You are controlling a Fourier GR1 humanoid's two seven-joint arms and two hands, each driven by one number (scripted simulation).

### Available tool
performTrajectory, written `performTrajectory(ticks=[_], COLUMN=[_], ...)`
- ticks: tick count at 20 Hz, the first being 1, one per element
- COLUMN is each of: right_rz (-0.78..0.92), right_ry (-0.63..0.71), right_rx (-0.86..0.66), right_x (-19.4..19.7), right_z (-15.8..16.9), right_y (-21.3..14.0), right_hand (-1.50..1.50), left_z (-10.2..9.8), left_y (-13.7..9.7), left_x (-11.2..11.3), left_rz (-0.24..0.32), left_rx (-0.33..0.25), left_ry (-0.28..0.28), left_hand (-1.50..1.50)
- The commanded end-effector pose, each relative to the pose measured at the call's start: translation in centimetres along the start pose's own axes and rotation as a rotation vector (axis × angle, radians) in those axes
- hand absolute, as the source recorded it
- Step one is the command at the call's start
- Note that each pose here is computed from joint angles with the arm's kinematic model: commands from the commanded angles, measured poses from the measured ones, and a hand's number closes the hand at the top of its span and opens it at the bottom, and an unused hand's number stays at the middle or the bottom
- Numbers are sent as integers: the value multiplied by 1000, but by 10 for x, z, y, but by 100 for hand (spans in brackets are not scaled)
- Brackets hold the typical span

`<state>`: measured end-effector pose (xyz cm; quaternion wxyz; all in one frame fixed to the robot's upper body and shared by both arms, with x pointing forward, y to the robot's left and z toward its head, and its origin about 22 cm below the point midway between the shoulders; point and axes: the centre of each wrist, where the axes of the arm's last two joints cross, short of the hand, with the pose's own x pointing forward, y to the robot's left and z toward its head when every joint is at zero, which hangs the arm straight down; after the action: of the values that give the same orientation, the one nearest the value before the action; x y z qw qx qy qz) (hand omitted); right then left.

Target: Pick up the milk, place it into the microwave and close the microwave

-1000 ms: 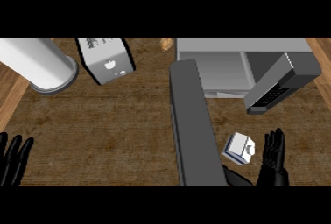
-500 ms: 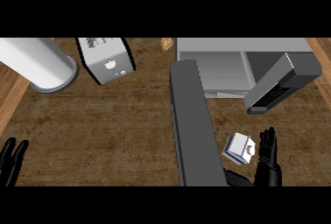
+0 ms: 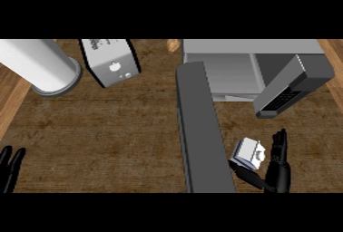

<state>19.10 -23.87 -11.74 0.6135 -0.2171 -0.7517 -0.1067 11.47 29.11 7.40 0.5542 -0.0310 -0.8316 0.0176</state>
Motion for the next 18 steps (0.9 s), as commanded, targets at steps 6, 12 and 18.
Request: performTrajectory(ticks=[6,12,18], right_rz=[115,-164,-353], right_ry=[58,75,-28], right_rx=[-86,169,327], right_x=[-46,-46,-39], right_z=[-8,11,-8], right_y=[-44,-38,-12], right_hand=[-150,-150,150], left_z=[-5,-2,1], left_y=[1,3,0], left_x=[-4,1,9], left_rz=[7,2,9], left_rx=[-16,7,-6], left_ry=[3,1,14], left_hand=[-150,-150,-150])
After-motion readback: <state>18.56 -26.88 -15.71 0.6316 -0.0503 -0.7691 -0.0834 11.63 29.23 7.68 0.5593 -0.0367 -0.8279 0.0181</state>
